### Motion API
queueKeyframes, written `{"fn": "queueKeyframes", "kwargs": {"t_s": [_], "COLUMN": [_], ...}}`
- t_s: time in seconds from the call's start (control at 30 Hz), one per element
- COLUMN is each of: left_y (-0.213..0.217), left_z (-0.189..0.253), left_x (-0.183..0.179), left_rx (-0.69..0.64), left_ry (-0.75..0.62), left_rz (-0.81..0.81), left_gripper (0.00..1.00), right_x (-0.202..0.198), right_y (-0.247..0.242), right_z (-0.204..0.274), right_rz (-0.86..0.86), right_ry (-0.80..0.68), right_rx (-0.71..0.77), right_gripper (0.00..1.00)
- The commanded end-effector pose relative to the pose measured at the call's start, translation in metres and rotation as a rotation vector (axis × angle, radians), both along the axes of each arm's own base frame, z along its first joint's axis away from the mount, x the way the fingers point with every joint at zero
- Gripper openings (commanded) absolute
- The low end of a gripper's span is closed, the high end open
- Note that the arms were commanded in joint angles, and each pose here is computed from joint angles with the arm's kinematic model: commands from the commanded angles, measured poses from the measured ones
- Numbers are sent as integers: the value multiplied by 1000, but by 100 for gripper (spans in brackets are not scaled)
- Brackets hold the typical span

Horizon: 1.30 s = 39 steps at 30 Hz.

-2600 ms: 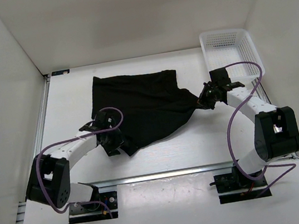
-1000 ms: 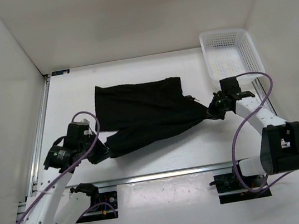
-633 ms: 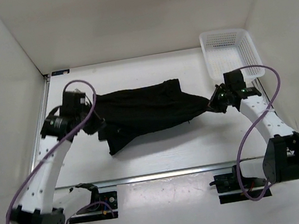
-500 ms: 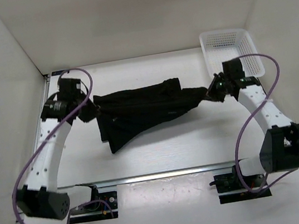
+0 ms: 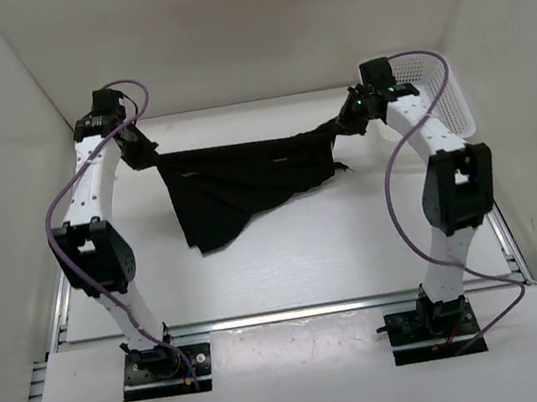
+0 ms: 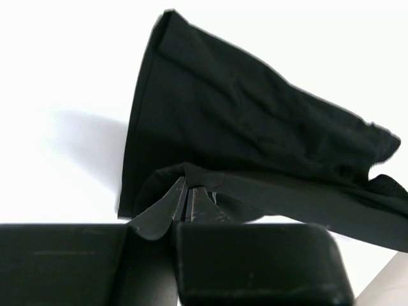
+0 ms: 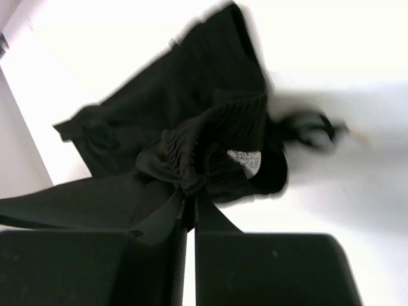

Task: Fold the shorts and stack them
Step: Fold the shorts

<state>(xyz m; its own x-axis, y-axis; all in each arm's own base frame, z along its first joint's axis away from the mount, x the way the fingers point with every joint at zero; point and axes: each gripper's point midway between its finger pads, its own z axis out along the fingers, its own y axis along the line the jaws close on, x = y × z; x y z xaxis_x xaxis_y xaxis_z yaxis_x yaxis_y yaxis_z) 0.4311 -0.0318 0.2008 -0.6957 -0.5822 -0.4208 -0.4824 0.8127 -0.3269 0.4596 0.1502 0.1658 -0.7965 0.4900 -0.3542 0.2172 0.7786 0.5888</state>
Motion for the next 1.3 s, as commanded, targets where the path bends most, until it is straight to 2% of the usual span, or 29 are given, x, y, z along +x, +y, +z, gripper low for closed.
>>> {"fn": "queueKeyframes", "kwargs": {"t_s": [0.0,0.03,0.07,0.1,0.13,0.17,0.2,0.23,0.27,0.33,0.37,0.4,0.43,0.47,0.5,0.53,0.57,0.63,0.67,0.77,0.93,1.03,1.1,1.13,1.17,1.2,1.23,1.27], "left_y": [23,24,30,35,33,37,33,36,32,26,28,23,15,11,10,1,-9,-22,-31,-44,-52,-52,-52,-53,-47,-47,-48,-45], "left_z": [-2,7,4,-26,-13,-16,-43,-25,-29,-16,-27,10,12,-18,1,-4,-39,-47,-76,-111,-148,-160,-167,-167,-169,-174,-167,-171], "left_x": [35,49,61,74,94,105,119,132,128,128,115,110,99,76,59,47,20,-9,-31,-64,-77,-68,-66,-62,-58,-60,-52,-49], "left_rx": [36,43,43,25,13,-1,-30,-39,-58,-50,-37,-3,5,13,16,7,-11,-39,-46,-61,-57,-33,-32,-33,0,1,0,-1], "left_ry": [-21,-51,-56,0,-57,-69,-36,-93,-61,-83,-33,-125,-123,-32,-63,-47,54,85,158,247,327,342,359,353,351,365,341,347], "left_rz": [1,-7,5,10,0,2,-15,-17,-26,-51,-49,-62,-74,-86,-86,-106,-130,-153,-163,-184,-185,-184,-184,-184,-171,-170,-171,-161], "left_gripper": [10,10,10,18,36,78,89,94,98,99,99,99,97,97,95,94,94,97,98,100,100,100,89,80,67,46,13,10], "right_x": [45,68,81,100,122,133,144,148,145,133,125,104,93,82,59,47,34,15,-1,-21,-20,-2,7,4,11,14,15,17], "right_y": [9,13,17,22,29,34,39,36,38,31,28,22,19,16,17,14,16,14,12,12,20,31,36,45,49,53,61,62], "right_z": [-1,23,29,4,43,47,23,28,32,28,62,16,11,33,2,-5,0,-15,-32,-58,-84,-86,-90,-101,-99,-101,-111,-116], "right_rz": [-6,-12,-9,-3,5,14,18,22,32,31,31,17,17,11,22,28,31,38,37,50,22,32,30,36,36,39,40,32], "right_ry": [-31,-100,-121,-97,-191,-214,-178,-188,-183,-168,-250,-143,-138,-193,-121,-100,-101,-57,-15,50,107,88,80,107,91,88,104,108], "right_rx": [17,35,55,58,98,120,136,148,157,119,110,86,73,74,50,41,34,36,30,37,50,35,21,7,-2,-9,-15,-42], "right_gripper": [0,2,10,22,51,63,72,75,75,75,74,74,74,74,74,74,74,74,77,81,81,81,79,79,77,77,74,72]}}
